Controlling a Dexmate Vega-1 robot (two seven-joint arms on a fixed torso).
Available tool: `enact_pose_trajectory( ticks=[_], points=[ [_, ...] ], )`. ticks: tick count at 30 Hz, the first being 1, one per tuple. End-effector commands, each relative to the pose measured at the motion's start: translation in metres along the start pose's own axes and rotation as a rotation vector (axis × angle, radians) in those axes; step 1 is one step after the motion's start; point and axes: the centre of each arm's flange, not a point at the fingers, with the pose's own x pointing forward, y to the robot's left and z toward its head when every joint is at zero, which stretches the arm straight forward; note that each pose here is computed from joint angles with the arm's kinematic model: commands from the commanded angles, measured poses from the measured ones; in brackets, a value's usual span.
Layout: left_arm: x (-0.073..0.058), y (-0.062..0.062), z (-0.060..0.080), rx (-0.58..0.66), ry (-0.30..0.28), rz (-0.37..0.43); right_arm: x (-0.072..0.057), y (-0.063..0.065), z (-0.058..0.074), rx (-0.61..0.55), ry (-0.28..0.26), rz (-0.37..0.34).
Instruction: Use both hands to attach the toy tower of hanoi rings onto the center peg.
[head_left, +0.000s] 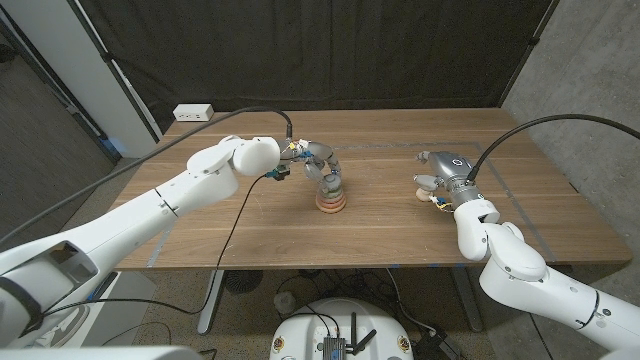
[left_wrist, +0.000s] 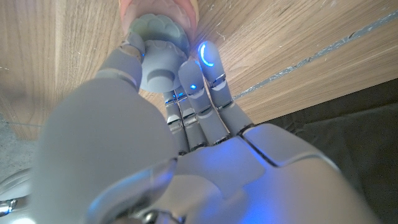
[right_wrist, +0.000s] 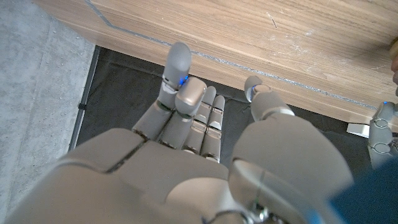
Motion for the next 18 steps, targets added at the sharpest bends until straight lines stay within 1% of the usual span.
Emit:
enact_pose_trajectory(
  ticks=[1, 11, 18],
  points=[
    [0.0067, -0.0050, 0.0032, 0.018, -0.002, -0.007, 0.0001, 0.0028, -0.0022, 0.006, 0.007, 0.005],
    [0.0094, -0.0100, 0.0047, 0.011, -0.009, -0.011, 0.0004, 0.0022, -0.0031, 0.006, 0.009, 0.004],
    [0.0093, -0.0104, 0.0050, 0.009, -0.009, -0.011, -0.0005, 0.0019, -0.0036, 0.005, 0.008, 0.002]
  ],
)
